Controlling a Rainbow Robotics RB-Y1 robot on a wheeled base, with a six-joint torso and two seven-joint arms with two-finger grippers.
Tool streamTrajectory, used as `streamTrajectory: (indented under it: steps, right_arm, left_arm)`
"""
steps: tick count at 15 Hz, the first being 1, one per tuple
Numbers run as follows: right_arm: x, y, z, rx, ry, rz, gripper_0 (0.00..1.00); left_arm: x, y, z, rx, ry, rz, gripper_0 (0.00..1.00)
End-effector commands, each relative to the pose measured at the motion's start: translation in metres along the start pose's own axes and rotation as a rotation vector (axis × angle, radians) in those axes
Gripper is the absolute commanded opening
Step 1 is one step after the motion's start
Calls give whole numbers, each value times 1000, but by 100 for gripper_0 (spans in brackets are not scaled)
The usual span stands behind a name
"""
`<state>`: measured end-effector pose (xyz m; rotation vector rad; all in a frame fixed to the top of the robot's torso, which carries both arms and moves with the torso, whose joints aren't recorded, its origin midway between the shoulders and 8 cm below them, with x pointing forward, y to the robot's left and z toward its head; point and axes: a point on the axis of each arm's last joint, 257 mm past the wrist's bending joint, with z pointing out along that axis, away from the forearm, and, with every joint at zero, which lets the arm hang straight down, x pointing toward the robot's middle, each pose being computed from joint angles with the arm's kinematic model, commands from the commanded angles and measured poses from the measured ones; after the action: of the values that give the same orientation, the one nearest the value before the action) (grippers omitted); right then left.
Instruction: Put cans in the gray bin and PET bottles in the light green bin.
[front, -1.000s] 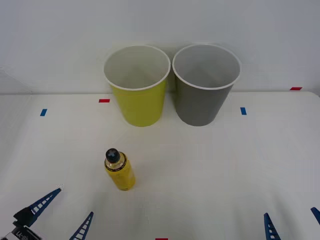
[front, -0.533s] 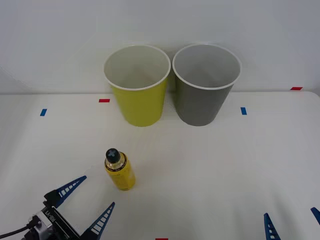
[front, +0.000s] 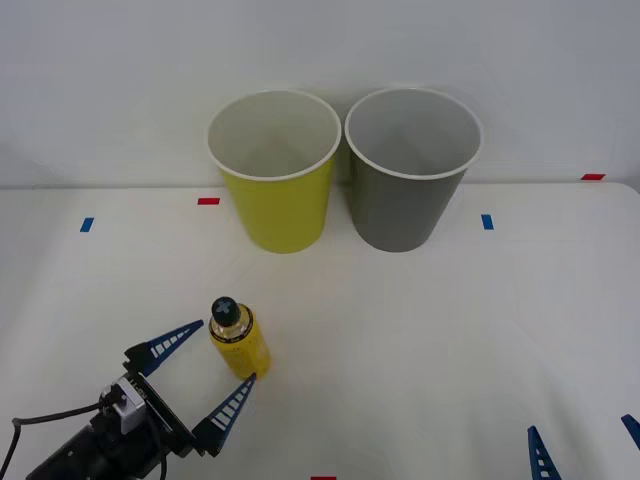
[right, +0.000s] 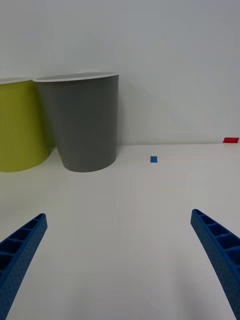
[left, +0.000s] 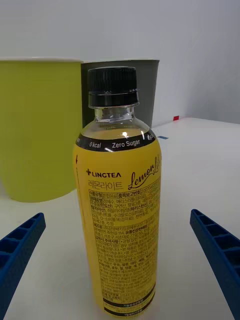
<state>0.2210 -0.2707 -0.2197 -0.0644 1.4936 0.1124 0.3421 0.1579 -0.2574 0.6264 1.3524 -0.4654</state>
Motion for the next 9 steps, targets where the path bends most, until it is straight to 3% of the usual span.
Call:
streamTrajectory:
  steps: [1,9]
  right_arm:
    - [0,0,0,0,0,0,100]
    - [0,0,0,0,0,0,100]
  left_arm:
    - [-2,-1,13,7,-5,3,100]
    - [-6,0,46,11,-5,-7,100]
